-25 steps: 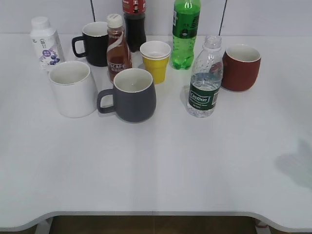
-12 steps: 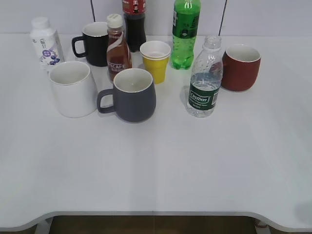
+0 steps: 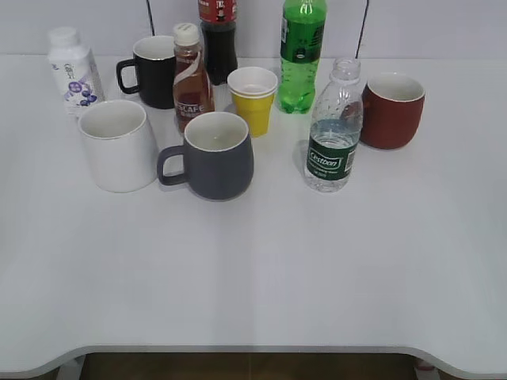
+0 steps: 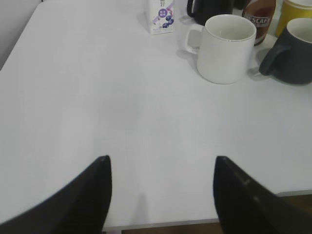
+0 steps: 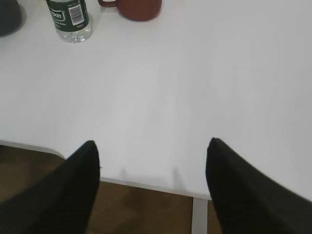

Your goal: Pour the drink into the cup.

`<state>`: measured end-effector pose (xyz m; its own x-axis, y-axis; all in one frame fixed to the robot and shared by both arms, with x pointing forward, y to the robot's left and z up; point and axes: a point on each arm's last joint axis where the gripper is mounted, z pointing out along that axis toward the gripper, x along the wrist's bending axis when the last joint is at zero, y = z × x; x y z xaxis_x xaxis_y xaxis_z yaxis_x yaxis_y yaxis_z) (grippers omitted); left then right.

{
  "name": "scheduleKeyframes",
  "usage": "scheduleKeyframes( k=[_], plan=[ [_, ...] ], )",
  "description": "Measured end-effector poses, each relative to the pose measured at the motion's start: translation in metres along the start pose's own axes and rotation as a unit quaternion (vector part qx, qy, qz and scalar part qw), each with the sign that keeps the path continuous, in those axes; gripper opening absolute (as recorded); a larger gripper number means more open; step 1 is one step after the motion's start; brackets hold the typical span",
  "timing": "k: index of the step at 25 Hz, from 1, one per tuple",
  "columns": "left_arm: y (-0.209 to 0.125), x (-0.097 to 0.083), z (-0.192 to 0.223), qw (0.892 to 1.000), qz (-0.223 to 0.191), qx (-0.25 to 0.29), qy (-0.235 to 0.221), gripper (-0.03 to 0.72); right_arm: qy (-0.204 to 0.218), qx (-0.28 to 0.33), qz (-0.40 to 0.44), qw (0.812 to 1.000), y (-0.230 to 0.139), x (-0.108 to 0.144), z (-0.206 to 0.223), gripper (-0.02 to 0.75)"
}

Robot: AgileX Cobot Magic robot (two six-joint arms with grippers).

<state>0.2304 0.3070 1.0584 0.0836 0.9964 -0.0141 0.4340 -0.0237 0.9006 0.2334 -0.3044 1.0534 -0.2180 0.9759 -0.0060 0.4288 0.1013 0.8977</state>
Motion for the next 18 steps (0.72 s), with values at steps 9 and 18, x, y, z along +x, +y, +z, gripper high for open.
scheduleKeyframes(
  k=[9, 18],
  plan=[
    [0.0, 0.0, 0.0, 1.0, 0.0, 0.0, 0.0, 0.49, 0.001, -0.007, -0.001, 1.0, 0.0012, 0.0001, 0.0, 0.512],
    [-0.0001, -0.0005, -0.0003, 1.0, -0.012, -0.001, 0.025, 0.443, -0.056, -0.007, 0.026, 0.998, 0.0012, 0.0009, -0.0001, 0.508]
  ],
)
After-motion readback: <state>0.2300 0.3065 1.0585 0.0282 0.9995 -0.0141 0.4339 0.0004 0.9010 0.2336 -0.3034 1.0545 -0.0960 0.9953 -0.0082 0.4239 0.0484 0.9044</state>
